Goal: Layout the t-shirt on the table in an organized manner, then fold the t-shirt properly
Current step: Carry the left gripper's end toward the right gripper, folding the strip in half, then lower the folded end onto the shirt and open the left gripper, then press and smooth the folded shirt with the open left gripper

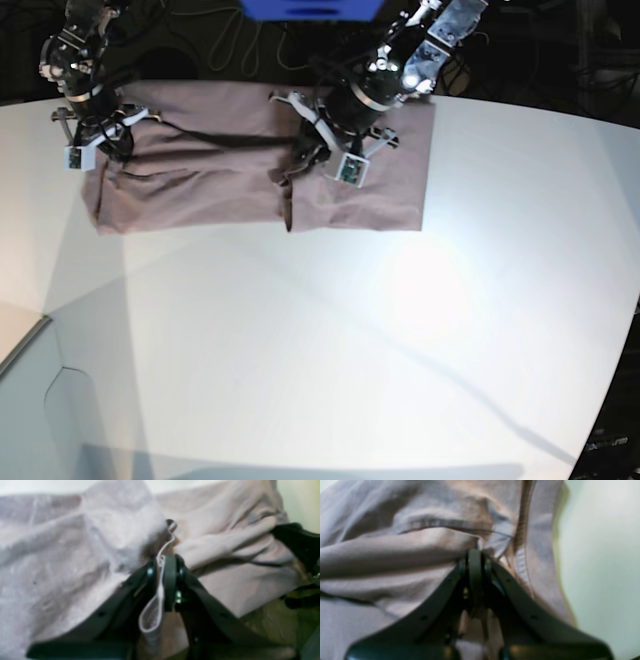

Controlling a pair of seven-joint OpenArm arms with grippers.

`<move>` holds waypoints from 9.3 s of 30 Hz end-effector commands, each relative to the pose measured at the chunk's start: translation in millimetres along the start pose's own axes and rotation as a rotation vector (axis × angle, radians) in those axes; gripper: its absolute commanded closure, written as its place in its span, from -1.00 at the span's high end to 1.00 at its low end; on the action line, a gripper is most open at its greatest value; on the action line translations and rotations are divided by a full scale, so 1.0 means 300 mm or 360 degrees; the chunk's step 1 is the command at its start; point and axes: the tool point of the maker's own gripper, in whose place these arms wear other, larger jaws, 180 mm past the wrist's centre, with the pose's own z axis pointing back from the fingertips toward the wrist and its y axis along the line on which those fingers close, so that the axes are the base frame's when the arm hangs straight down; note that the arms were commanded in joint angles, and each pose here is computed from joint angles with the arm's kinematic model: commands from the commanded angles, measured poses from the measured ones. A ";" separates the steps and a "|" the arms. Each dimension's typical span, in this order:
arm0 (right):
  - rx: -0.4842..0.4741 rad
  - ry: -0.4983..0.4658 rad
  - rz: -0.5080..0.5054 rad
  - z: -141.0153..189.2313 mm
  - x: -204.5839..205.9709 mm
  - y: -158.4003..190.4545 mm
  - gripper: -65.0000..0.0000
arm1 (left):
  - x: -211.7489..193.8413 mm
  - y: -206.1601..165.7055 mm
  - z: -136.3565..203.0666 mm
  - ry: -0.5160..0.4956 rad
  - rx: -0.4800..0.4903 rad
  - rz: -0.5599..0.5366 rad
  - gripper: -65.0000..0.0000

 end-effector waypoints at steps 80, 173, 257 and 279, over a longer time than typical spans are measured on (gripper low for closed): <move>0.0018 0.0034 0.0018 0.005 -0.014 0.005 -1.00 | 0.007 -0.089 -0.051 0.0023 -0.0163 -0.0177 -0.98; 0.0075 0.0024 0.0056 -0.015 0.008 0.049 -1.00 | -0.002 0.103 0.032 0.0028 0.0039 -0.0159 -0.74; 0.0076 -0.0002 0.0056 -0.025 0.032 0.051 -1.00 | -0.043 -0.217 0.019 0.0209 -0.0452 -0.0576 -0.22; -0.0034 -0.0044 0.0204 0.027 0.197 0.021 -0.16 | 0.265 0.361 0.135 -0.0163 0.0325 -0.0174 -0.21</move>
